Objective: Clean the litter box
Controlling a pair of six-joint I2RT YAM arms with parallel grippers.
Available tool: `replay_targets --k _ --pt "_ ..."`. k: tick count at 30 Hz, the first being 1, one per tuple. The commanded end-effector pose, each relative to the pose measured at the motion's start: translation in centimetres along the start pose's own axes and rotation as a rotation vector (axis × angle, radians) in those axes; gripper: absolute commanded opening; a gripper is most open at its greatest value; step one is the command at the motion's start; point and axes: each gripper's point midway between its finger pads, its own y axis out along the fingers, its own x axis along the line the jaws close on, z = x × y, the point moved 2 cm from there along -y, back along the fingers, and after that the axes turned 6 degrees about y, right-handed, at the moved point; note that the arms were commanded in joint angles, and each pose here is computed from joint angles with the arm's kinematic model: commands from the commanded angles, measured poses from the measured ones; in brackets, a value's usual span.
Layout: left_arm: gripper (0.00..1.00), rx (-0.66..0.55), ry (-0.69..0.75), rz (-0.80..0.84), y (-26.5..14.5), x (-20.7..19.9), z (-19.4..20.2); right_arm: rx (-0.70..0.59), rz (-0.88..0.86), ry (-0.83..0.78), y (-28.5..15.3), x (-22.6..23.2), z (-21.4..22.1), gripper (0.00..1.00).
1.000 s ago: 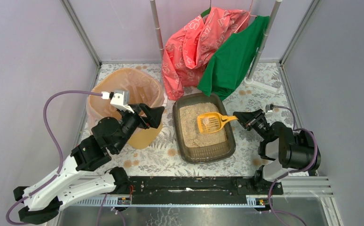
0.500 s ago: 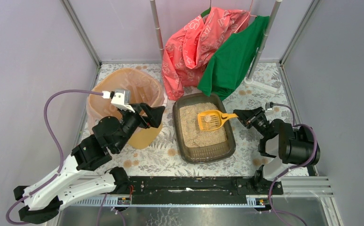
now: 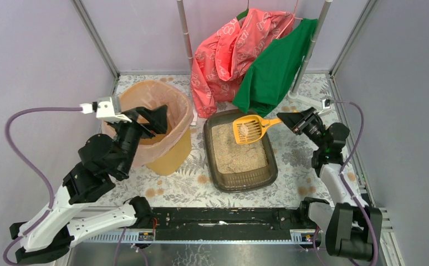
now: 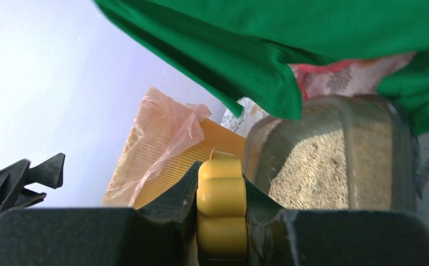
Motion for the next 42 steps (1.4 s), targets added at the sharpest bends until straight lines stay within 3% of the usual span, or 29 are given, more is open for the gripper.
replay_targets --k 1,7,14,19,21,23,26,28,42 --pt "0.99 -0.088 0.117 -0.308 -0.7 5.2 -3.6 0.047 0.052 -0.023 0.3 1.8 -0.3 0.0" --pt "0.99 -0.126 0.153 -0.402 -1.3 6.7 -4.6 0.04 0.029 -0.036 0.8 3.6 -1.1 0.0" --pt "0.99 -0.112 0.132 -0.436 -2.6 8.5 -3.0 0.084 0.049 0.068 1.7 -0.6 1.8 0.0" --pt "0.99 -0.106 0.145 -0.471 -3.2 9.7 -1.3 0.102 0.107 -0.025 2.8 -0.7 2.5 0.0" --pt "0.99 -0.109 0.136 -0.478 -3.4 10.0 -0.9 0.175 0.079 -0.03 3.7 0.1 4.0 0.0" --pt "0.99 -0.113 0.134 -0.467 -3.5 10.0 -0.6 0.099 0.128 -0.052 3.4 -0.7 2.7 0.0" --pt "0.99 -0.111 0.119 -0.439 -3.7 10.1 -0.2 0.163 0.079 -0.01 3.8 -0.4 3.6 0.0" --pt "0.99 -0.119 0.1 -0.433 -4.0 10.3 -0.1 0.111 0.068 -0.009 3.8 -0.1 2.9 0.0" --pt "0.99 -0.044 0.118 -0.516 -5.4 12.6 2.8 0.135 -0.092 -0.052 7.0 10.5 1.1 0.0"
